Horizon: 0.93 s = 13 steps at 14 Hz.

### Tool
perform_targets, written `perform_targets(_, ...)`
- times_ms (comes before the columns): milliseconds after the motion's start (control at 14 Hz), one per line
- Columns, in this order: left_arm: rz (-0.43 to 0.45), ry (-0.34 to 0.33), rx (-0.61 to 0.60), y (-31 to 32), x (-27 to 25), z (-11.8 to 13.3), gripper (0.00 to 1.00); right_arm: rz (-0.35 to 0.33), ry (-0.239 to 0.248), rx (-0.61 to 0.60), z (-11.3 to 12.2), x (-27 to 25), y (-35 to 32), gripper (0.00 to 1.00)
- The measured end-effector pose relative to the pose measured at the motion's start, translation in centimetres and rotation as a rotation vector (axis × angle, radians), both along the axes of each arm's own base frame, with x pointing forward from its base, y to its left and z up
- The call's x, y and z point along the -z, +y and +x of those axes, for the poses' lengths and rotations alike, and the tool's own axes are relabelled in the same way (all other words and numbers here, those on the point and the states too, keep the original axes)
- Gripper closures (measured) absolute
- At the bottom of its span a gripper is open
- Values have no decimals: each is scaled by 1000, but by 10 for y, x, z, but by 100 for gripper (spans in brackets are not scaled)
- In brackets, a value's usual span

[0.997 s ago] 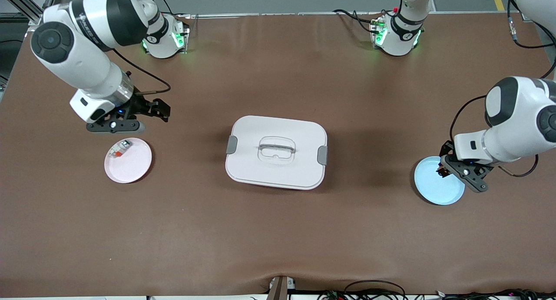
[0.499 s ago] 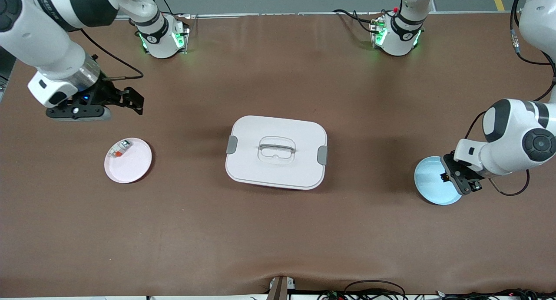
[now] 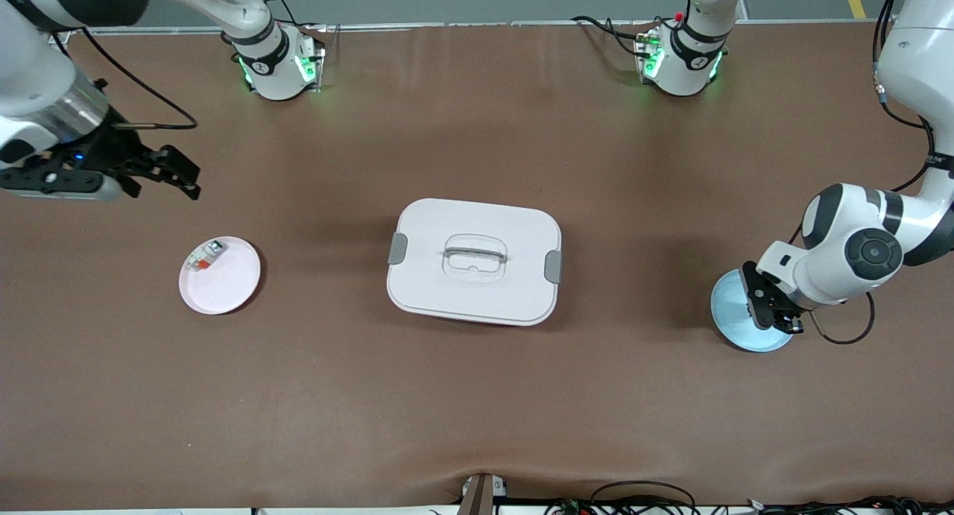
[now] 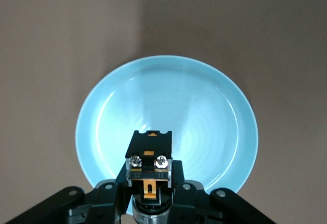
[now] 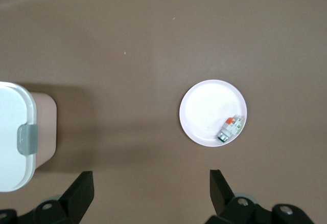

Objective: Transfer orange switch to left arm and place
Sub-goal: 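Lower the switch onto the blue plate and open the left gripper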

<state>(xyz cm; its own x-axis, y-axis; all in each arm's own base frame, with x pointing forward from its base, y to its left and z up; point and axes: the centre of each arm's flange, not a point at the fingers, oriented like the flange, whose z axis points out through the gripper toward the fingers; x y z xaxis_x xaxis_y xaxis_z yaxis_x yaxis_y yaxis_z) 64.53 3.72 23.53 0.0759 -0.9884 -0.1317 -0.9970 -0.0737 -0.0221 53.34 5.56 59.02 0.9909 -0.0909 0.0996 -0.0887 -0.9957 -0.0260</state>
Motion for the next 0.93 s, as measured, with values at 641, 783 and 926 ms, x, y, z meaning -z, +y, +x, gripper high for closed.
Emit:
perform_targets(641, 55, -9, 86, -3, 31, -2, 66, -1, 15, 93, 11, -22, -45, 0)
perform_targets(783, 61, -6, 88, -3, 36, -3, 66, 0, 25, 99, 21, -28, -48, 0)
perform_targets(926, 59, -7, 59, -4, 39, -4, 66, 3, 24, 108, 29, -31, -53, 0)
